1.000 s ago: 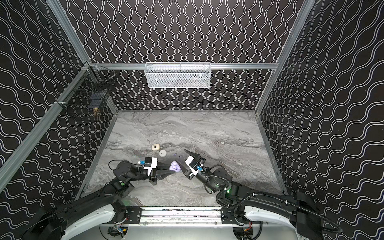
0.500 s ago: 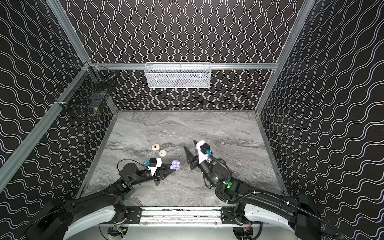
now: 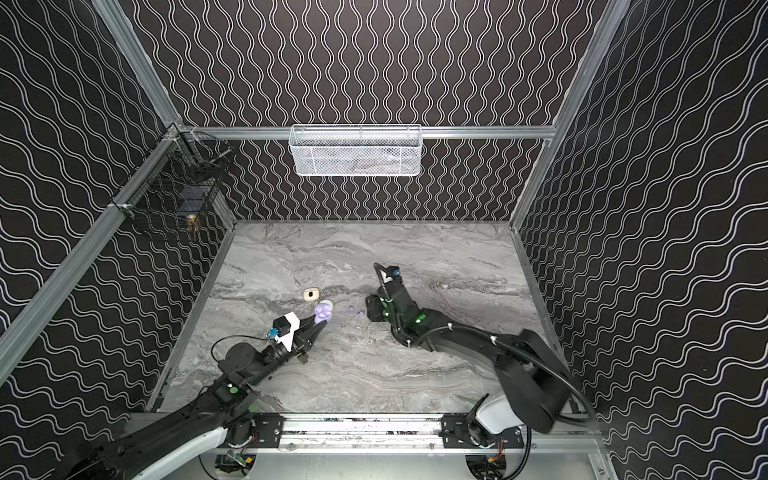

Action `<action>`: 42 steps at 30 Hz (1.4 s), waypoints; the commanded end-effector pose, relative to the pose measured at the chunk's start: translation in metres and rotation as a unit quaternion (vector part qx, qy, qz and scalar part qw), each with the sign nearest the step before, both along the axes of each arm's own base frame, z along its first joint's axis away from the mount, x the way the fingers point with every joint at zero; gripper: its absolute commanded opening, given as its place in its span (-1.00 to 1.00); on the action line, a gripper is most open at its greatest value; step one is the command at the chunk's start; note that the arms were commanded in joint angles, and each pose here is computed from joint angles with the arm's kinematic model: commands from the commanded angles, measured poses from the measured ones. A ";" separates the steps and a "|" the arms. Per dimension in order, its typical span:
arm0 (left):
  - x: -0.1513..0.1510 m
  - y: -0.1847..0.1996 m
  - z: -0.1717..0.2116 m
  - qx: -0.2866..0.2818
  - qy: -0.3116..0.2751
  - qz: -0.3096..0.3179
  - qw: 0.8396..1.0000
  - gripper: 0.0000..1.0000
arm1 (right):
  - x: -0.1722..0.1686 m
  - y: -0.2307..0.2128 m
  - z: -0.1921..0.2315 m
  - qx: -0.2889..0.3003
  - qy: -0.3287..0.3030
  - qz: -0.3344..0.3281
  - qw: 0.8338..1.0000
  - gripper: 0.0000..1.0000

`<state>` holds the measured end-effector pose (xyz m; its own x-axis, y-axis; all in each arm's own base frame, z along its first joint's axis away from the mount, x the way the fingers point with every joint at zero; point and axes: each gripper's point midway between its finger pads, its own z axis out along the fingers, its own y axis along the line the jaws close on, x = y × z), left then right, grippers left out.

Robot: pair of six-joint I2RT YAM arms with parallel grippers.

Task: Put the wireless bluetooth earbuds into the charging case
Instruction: 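Hold the lilac case with the left gripper while the right gripper moves to the earbuds, then lower the right gripper onto the nearer lilac earbud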

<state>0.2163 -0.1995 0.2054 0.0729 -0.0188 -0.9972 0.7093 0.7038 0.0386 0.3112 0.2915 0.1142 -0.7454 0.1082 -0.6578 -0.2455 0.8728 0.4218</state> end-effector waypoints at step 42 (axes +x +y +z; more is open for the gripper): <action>0.023 0.011 -0.021 0.040 0.053 0.067 0.996 -1.00 | 0.006 0.038 -0.112 -0.209 0.158 0.021 0.965 -0.02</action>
<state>0.2380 -0.1889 0.1780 -0.0501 0.0788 -0.9956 0.6188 0.7849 0.0310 0.3320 0.3545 0.0215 -0.8844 -0.1080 -0.4541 -0.2226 0.9527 0.2071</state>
